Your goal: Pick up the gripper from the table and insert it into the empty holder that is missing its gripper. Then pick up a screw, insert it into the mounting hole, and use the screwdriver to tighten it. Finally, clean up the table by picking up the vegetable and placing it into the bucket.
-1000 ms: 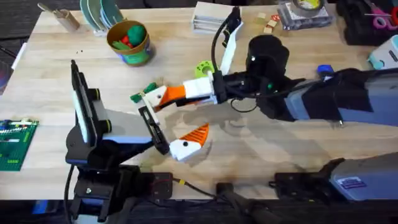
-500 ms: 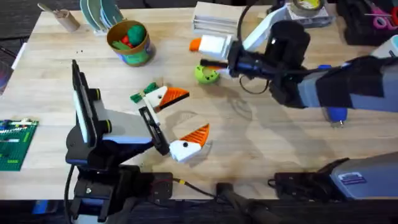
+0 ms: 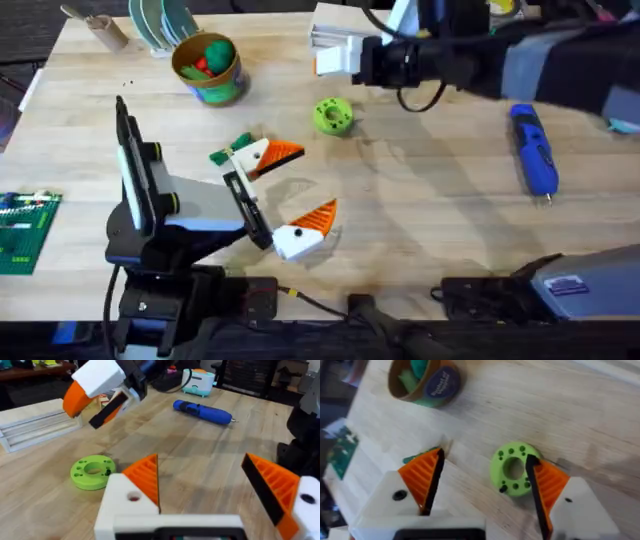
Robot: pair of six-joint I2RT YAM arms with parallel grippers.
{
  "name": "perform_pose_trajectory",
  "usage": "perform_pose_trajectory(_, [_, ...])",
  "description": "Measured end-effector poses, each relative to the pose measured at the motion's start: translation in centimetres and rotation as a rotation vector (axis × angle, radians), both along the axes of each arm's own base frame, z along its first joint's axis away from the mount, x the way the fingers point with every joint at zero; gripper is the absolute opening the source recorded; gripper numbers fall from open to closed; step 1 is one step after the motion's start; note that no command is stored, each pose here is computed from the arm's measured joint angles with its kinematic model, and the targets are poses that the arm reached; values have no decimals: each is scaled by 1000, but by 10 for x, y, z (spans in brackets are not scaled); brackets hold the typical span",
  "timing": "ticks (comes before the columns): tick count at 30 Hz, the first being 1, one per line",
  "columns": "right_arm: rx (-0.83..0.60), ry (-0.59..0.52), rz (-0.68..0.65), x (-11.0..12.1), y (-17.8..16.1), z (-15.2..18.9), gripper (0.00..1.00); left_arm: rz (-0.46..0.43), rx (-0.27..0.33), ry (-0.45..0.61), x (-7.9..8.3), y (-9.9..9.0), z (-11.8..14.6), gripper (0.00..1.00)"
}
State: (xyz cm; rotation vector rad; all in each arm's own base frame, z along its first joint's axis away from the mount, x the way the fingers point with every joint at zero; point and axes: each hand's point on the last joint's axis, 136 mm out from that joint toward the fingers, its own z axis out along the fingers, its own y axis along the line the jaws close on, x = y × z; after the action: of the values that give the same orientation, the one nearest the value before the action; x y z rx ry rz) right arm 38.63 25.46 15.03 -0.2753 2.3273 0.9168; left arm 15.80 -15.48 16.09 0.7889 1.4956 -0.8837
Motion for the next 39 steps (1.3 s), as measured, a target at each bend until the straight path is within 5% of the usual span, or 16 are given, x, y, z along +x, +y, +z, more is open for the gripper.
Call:
perform_pose_trajectory(6, [-185,-21,4,-2,-12,-8,993,0,0,0,0,0,0,993])
perform_pose_trajectory(39, [-511,-117,192,-28,-18,-36,992,-1,0,2,0,0,0,993])
